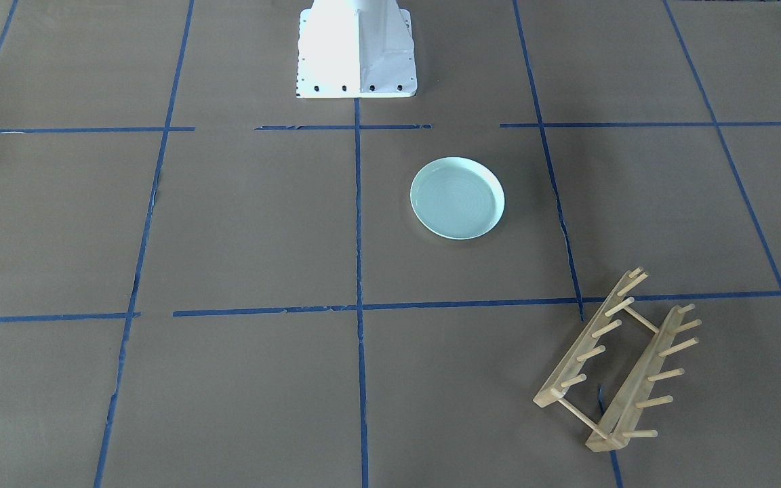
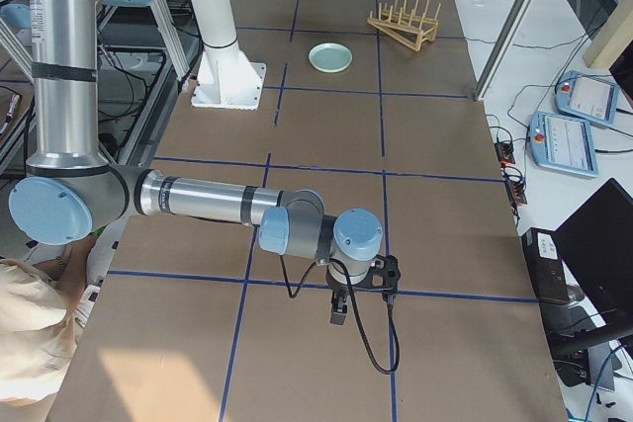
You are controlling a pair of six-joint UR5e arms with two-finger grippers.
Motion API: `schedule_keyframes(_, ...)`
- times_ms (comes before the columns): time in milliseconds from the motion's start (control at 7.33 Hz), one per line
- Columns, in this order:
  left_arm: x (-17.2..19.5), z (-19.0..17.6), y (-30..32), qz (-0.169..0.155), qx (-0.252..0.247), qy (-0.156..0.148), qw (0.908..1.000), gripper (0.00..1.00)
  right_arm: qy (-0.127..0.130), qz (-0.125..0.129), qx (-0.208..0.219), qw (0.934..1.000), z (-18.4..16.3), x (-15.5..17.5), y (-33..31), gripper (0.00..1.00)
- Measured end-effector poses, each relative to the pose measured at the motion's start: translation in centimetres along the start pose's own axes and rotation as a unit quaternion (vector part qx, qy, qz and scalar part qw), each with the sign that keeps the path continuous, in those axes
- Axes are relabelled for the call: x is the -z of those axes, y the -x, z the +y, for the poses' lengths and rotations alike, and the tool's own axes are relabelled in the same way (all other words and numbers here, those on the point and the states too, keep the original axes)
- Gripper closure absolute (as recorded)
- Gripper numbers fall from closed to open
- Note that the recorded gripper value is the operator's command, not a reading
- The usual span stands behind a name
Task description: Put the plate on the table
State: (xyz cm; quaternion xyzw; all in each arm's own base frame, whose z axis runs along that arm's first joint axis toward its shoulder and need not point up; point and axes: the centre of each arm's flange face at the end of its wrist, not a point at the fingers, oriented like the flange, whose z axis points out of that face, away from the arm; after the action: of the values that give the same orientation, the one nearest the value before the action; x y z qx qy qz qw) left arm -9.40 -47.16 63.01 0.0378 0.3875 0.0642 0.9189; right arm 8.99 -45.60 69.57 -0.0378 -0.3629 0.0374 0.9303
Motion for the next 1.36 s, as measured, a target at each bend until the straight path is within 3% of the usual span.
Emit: schedule_keyframes(1364, 0.50, -0.62, -0.40, -0.005, -0.006, -0.003, 1.0000, 0.00, 0.000, 0.000, 0.000, 1.0000, -0.01, 0.04, 0.03, 0.00)
